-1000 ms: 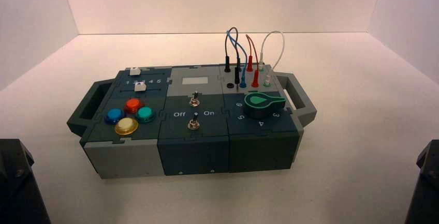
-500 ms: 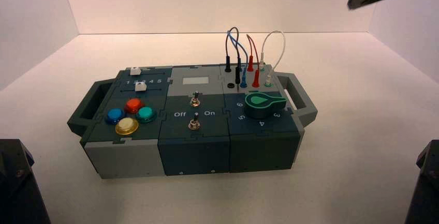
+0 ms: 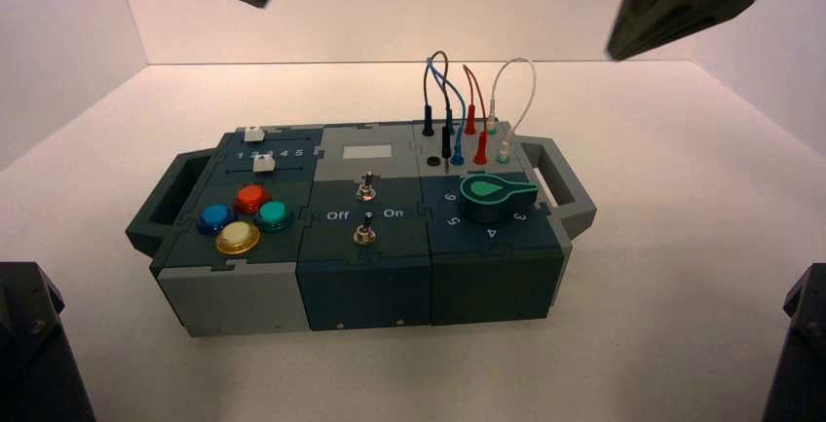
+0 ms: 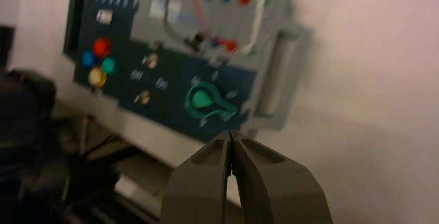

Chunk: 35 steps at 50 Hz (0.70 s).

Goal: Turn the knob to position 2.

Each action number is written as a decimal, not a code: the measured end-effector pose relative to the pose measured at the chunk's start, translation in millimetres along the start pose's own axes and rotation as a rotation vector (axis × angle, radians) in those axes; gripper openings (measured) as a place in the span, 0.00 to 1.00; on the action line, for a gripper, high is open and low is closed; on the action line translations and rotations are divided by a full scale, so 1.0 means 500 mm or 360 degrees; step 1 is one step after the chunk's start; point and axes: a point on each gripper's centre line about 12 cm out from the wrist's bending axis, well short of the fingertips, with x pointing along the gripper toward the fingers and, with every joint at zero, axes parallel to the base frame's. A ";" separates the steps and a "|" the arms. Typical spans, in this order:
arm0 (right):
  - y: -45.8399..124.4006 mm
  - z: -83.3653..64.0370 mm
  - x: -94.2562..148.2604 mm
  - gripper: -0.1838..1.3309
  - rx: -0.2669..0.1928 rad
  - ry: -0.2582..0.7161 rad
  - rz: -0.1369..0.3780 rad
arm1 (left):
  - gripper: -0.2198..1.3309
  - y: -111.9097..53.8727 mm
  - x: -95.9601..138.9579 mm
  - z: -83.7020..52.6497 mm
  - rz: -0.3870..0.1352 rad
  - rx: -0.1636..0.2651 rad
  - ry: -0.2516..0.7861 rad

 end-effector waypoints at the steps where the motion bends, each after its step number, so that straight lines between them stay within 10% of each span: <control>1: 0.001 -0.003 0.004 0.03 0.0004 0.0015 0.0008 | 0.04 -0.002 0.000 -0.001 -0.0007 0.0000 0.0003; 20: -0.017 -0.038 0.062 0.03 0.0104 0.0154 -0.0003 | 0.04 -0.030 0.008 -0.009 -0.0057 0.0071 0.0048; 35: 0.012 -0.041 0.106 0.03 0.0017 0.0245 0.0011 | 0.04 -0.037 0.029 -0.018 -0.0041 0.0101 0.0125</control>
